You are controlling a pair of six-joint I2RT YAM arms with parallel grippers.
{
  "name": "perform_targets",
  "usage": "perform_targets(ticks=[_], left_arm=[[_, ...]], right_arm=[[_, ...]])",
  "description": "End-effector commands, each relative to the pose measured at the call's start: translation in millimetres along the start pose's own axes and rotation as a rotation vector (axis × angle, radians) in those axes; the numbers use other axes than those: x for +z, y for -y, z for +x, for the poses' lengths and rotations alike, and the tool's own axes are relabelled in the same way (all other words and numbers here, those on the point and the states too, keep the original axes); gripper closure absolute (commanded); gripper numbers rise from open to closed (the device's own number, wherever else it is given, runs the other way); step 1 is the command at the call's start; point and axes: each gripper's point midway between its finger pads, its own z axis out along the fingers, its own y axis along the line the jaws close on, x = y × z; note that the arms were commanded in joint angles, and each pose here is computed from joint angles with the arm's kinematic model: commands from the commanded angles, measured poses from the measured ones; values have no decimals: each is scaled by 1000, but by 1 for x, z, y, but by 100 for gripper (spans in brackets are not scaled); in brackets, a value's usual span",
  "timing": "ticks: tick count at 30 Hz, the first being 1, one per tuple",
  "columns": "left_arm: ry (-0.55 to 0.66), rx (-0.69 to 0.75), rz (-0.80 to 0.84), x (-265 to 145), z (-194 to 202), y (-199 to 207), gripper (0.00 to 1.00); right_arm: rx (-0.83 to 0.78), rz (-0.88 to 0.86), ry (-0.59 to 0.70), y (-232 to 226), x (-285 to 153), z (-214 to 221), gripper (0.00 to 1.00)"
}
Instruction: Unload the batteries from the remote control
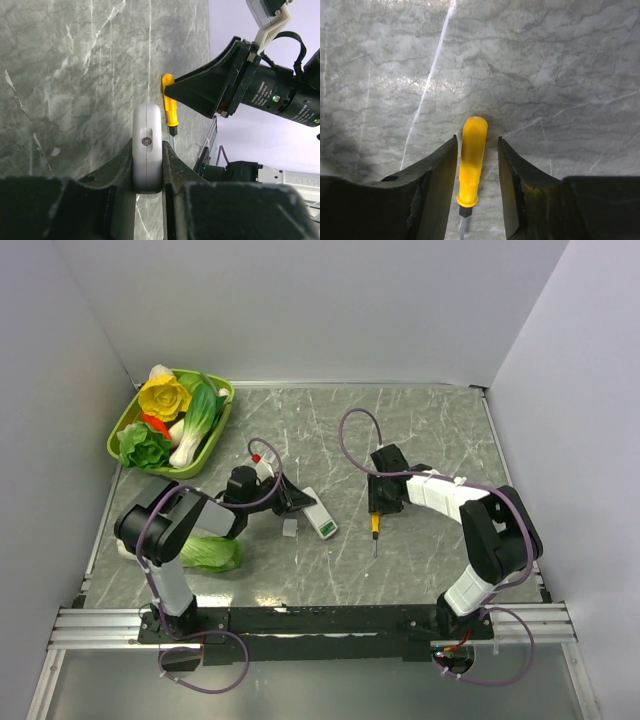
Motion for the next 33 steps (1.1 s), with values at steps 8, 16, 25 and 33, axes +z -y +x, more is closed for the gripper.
perform_targets(ticks=[8,16,25,33], left_arm=[[48,55,-1,5,-12,7,92],[64,24,-68,8,-15,-2,77],[32,62,-126,16,-11,-6,50],[99,91,-319,2,-39,-5,14]], right_arm=[[8,-12,52,-1,1,-15,79],[30,-41,201,-7,-46,-47,100],[31,-120,346,-12,-104,-63,100],[16,-310,500,-36,-151,-73,100]])
